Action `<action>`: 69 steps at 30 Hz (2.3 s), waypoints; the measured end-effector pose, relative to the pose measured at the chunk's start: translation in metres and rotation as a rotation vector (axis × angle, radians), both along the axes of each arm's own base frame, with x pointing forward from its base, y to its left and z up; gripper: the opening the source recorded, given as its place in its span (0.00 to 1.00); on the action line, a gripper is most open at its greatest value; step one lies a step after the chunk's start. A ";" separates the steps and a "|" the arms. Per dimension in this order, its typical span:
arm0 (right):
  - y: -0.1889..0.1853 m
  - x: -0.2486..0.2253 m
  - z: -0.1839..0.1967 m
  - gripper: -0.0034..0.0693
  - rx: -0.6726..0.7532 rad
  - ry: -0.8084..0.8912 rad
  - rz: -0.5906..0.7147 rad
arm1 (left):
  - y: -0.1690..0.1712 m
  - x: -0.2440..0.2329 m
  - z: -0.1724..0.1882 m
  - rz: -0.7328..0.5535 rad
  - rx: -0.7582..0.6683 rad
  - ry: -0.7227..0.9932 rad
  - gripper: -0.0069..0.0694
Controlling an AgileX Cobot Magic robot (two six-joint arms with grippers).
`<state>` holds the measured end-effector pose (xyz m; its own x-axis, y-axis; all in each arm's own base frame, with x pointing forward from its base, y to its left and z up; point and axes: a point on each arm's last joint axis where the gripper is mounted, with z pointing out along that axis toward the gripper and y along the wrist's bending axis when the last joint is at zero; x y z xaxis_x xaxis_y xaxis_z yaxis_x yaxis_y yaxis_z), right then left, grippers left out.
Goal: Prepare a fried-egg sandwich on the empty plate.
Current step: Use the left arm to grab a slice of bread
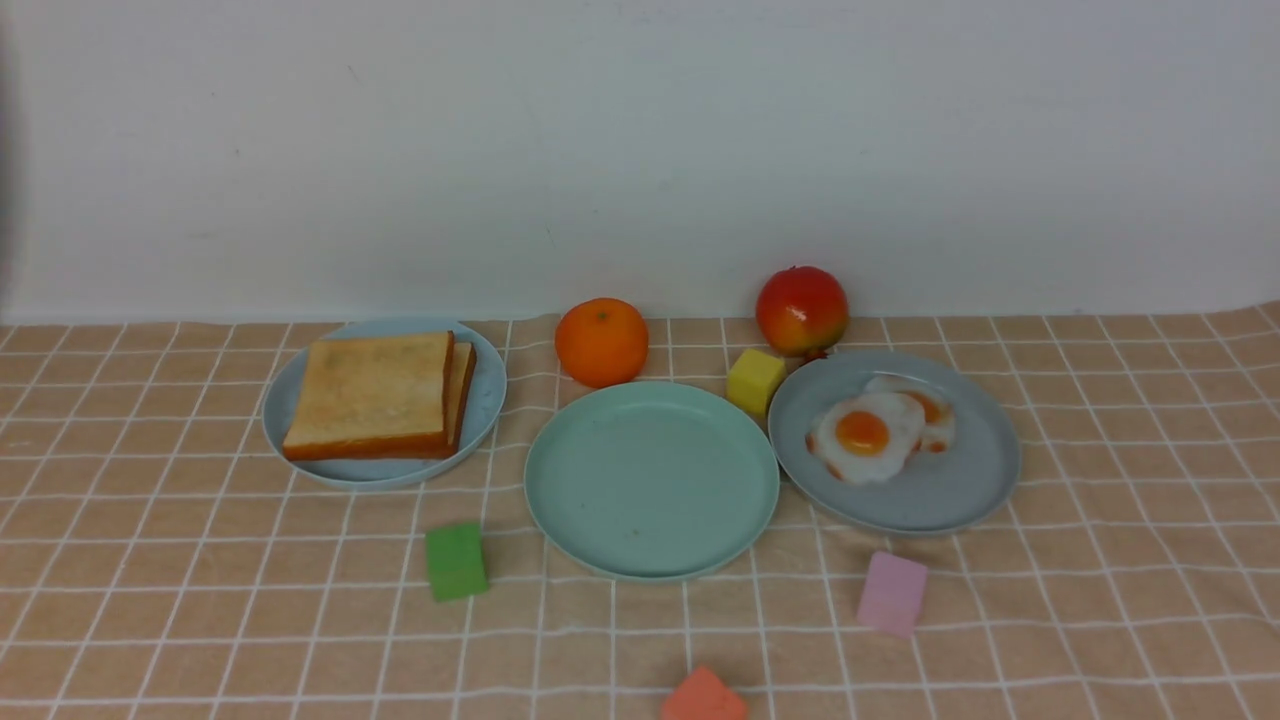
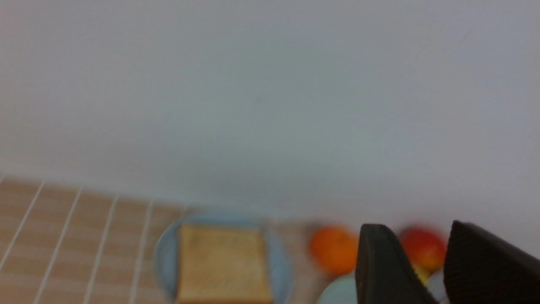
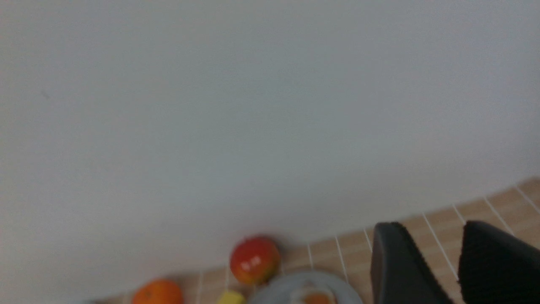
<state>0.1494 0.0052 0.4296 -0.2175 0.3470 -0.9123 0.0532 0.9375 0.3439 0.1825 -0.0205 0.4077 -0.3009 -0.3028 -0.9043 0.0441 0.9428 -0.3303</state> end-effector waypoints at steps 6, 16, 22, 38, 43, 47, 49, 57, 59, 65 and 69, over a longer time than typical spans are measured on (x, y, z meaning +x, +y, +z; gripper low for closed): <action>0.002 0.018 -0.035 0.38 0.014 0.227 0.005 | -0.004 0.061 -0.055 0.007 0.031 0.285 0.40; 0.022 0.022 -0.069 0.38 0.035 0.400 0.221 | 0.019 0.146 -0.112 0.042 -0.139 0.705 0.36; 0.046 0.017 -0.068 0.38 -0.015 0.367 0.465 | 0.045 0.191 -0.132 -0.048 -0.295 0.795 0.40; 0.072 0.001 -0.065 0.38 -0.254 0.234 0.888 | 0.060 0.251 -0.195 -0.151 -0.182 0.859 0.67; 0.073 0.001 -0.065 0.38 -0.251 0.227 0.895 | 0.060 0.262 -0.218 -0.226 -0.134 0.853 0.67; 0.073 0.001 -0.065 0.38 -0.251 0.228 0.896 | 0.060 0.267 -0.237 -0.263 -0.118 0.856 0.67; 0.073 0.001 -0.065 0.38 -0.252 0.227 0.896 | 0.059 0.269 -0.245 -0.281 -0.134 0.858 0.66; 0.073 0.000 -0.065 0.38 -0.252 0.229 0.898 | 0.058 0.271 -0.250 -0.319 -0.107 0.839 0.41; 0.073 0.000 -0.065 0.38 -0.251 0.231 0.902 | 0.058 0.272 -0.249 -0.320 -0.101 0.837 0.32; 0.073 0.000 -0.065 0.38 -0.250 0.234 0.904 | 0.059 0.266 -0.227 -0.305 -0.080 0.830 0.18; 0.073 0.000 -0.065 0.38 -0.250 0.234 0.904 | 0.058 0.255 -0.186 -0.290 -0.061 0.789 0.18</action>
